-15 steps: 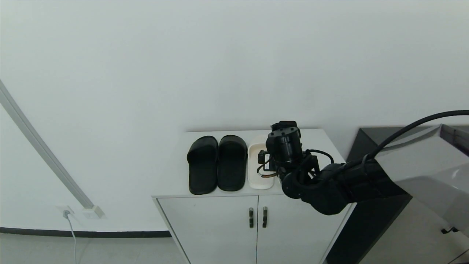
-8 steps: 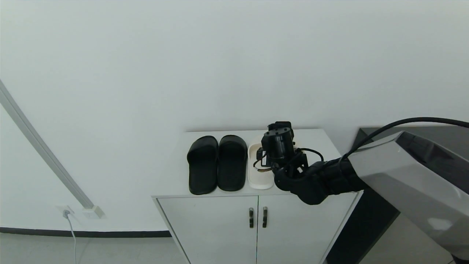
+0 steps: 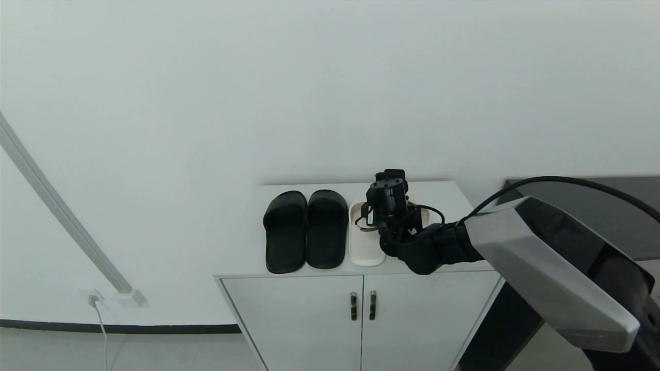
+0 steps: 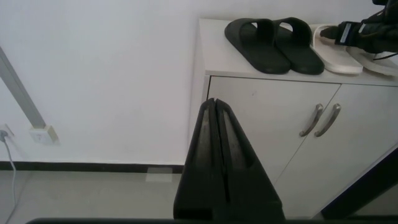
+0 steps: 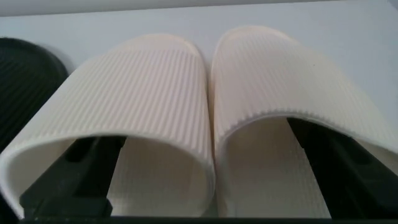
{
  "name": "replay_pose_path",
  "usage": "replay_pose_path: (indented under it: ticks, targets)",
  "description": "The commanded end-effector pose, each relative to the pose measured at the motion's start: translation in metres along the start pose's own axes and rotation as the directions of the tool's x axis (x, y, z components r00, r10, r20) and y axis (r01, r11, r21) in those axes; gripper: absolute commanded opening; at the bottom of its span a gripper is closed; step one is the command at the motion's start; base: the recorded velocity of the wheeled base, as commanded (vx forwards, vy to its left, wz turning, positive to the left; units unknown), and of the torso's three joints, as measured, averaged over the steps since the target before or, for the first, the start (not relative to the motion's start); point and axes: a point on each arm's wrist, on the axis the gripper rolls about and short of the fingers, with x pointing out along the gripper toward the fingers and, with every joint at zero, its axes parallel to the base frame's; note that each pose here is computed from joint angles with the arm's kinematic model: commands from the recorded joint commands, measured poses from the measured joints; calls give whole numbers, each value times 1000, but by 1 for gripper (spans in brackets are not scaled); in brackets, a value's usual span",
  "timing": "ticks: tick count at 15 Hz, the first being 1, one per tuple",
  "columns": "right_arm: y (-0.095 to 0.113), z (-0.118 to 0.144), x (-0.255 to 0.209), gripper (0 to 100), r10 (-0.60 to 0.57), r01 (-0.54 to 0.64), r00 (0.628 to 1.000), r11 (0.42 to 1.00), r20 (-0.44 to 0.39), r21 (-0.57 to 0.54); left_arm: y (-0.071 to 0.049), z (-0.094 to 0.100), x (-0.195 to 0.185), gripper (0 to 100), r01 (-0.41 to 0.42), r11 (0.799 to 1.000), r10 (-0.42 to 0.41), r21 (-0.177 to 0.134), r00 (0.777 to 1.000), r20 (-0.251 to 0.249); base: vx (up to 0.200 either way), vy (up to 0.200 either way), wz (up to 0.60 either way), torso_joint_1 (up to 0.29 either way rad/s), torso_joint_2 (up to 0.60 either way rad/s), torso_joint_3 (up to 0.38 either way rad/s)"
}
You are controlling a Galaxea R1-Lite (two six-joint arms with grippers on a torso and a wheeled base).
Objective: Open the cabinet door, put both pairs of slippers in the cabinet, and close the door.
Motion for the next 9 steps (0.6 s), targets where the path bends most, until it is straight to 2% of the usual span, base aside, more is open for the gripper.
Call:
replay_pose_path:
  ticks: [1,3,4,9]
  targets:
    - [1,-5,8,100,-6,6,1000,1000,3,0,0,0,0,0,-1,1000,1,-1,1000,-2,0,0,0,0,0,0]
    - [2,-5,10,100,-5,5,1000,1000,11,4,0,0,0,0,-1,1000,1,-1,1000,-2,0,0,0,0,0,0]
    - [2,-4,12,0,-5,5,1000,1000,14,7,0,0,0,0,-1,1000,1,-1,1000,-2,0,0,0,0,0,0]
    - [3,-3,11,0,-3,3,1000,1000,12,-7,0,0,0,0,-1,1000,1,-1,1000,-2,0,0,0,0,0,0]
